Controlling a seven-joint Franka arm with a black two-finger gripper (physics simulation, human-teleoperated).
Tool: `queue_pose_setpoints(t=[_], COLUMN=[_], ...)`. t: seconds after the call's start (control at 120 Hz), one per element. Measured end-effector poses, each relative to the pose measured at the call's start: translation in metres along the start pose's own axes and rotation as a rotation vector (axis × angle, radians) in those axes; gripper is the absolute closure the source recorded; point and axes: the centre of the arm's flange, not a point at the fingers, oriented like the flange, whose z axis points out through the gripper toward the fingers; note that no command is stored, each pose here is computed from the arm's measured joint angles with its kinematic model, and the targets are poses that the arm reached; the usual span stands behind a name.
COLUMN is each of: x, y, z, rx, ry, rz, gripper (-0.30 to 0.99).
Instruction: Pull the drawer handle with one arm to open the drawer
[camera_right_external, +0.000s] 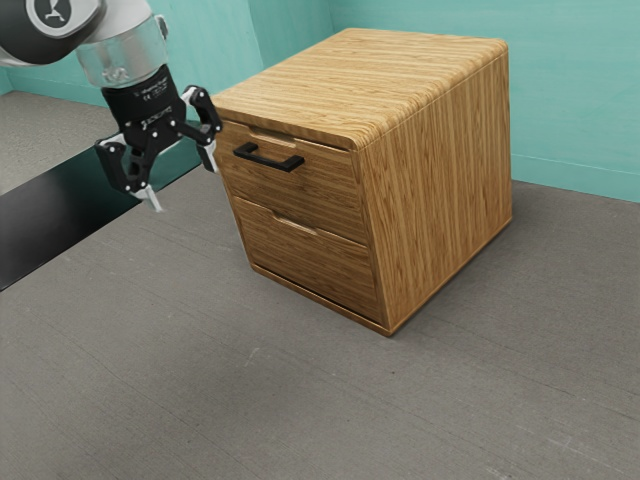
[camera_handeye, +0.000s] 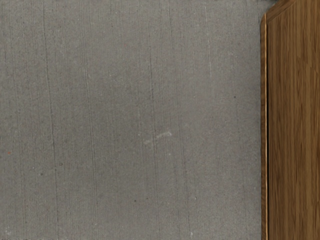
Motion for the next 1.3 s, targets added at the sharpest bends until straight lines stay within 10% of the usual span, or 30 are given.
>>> queue_pose_setpoints(t=[0.342,0.6,0.933,1.3], x=[-0.006,-0.019,-0.109,-0.021], y=[0.001,-0.018,-0.013,-0.033], z=[-0.001,-0.105,-0.056,-0.007], rx=[-0.009,-0.253,-0.389,-0.596], ry=[-0.035,0.097,-0.003,-0.004], rz=[-0.035,-0.081,0.002,-0.181], gripper=[0.03,0.03,0.06,0.2])
